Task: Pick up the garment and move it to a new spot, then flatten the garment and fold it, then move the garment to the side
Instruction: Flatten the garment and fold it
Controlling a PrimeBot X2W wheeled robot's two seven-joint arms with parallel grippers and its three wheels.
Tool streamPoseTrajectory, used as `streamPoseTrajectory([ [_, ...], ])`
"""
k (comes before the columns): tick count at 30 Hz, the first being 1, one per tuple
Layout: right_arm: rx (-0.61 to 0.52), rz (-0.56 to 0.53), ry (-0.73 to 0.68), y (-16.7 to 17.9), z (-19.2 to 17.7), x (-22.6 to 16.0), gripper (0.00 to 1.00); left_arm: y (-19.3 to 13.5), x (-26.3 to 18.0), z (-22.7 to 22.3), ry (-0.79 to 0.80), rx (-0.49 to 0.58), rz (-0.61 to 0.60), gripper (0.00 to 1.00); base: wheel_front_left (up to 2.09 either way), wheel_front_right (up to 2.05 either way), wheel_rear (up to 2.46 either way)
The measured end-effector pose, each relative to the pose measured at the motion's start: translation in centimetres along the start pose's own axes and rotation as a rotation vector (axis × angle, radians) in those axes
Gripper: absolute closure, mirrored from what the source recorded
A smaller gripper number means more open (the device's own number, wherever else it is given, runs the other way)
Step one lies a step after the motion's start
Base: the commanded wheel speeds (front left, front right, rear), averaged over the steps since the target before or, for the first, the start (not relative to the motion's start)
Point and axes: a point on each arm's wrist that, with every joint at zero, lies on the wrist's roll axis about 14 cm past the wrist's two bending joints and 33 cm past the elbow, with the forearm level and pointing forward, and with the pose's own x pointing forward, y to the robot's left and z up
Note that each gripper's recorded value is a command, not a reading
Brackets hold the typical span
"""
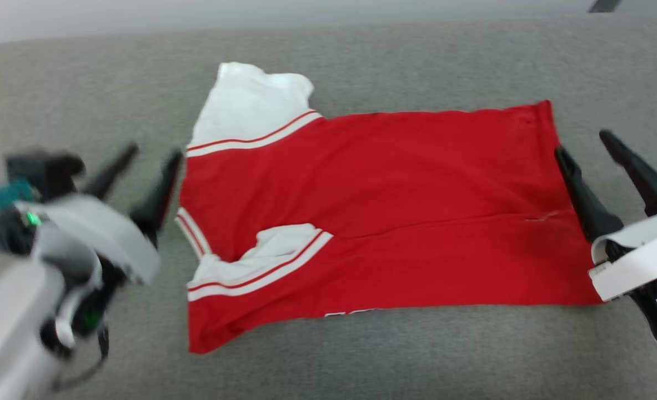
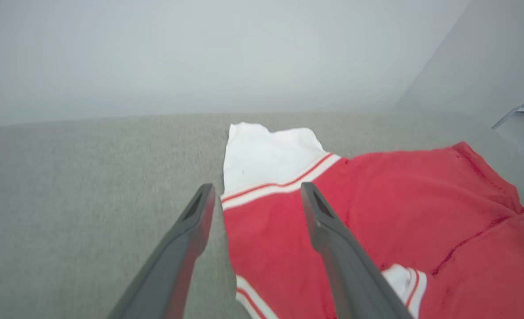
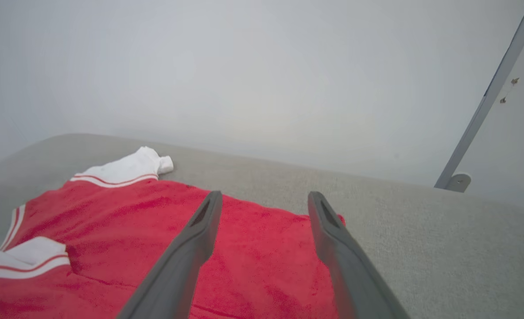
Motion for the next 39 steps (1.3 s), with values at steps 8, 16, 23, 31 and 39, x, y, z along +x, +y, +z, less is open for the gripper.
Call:
streamPoseTrajectory([
  [8,0.028,-0.118,-0.176,-2.7,2.0,-1.4,0.0,0.0,8.1,5.4,-0.1,0.055,-0.024,0.0,0.0,0.0,0.0],
  [16,0.047,-0.211,-0.135,-5.0,-0.5,-3.5,0.0,2.0,14.6,2.7,0.149,0.082,0.015,0.0,0.0,0.0,0.0],
  [23,0.057,-0.262,-0.093,-6.2,-2.0,-4.9,0.0,3.4,16.5,-2.9,0.508,0.029,0.054,0.0,0.0,0.0,0.0],
  [31,0.038,-0.293,-0.052,-7.4,-3.1,-5.4,0.0,2.6,18.3,-6.1,0.709,-0.083,0.014,0.02,0.0,0.0,0.0],
  [39,-0.002,-0.252,0.042,-8.5,-3.2,-2.7,0.0,0.6,19.8,-6.9,0.742,-0.072,-0.06,1.0,0.0,0.0,0.0],
])
